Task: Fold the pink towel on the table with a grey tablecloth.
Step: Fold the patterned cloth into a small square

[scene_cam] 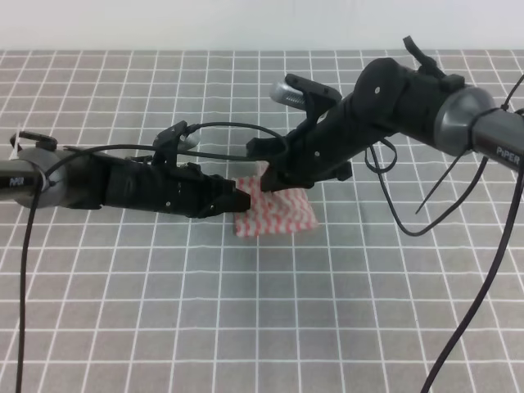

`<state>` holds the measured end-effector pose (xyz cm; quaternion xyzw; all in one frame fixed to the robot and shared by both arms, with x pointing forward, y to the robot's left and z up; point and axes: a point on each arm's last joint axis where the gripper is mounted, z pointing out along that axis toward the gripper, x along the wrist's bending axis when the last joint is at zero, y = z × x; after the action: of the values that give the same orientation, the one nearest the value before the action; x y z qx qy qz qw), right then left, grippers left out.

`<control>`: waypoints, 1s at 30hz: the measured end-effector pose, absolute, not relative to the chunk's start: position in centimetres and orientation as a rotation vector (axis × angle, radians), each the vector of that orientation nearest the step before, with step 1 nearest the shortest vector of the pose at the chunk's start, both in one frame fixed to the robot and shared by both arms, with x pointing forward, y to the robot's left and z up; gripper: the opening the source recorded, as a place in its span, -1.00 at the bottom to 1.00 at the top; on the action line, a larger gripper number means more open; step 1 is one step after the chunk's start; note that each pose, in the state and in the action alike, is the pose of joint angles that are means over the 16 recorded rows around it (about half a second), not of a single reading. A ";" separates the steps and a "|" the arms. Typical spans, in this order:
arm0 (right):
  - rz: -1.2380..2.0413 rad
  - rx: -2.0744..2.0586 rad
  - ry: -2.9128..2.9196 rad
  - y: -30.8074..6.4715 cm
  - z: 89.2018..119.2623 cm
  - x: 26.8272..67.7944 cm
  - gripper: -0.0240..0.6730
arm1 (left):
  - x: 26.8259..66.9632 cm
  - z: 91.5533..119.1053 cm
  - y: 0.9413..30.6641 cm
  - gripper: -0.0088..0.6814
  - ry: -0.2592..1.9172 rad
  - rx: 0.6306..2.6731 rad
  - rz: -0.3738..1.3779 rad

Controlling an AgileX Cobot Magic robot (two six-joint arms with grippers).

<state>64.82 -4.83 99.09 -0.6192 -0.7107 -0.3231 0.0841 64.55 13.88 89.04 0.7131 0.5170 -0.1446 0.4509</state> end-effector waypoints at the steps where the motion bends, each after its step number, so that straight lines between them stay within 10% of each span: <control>1: -0.970 -1.846 -2.122 -4.7 99.1 64.8 -0.97 | 64.6 89.0 13.9 -0.98 1.278 1.762 -0.358; 30: -0.987 -1.805 -2.093 -3.1 97.2 65.2 -0.97 | 64.7 90.6 15.2 -0.98 1.206 1.743 -0.375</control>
<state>65.22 -3.09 97.24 -0.6118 -0.7093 -0.3345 0.1035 64.70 15.18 90.61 0.7128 0.4933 -0.1533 0.4745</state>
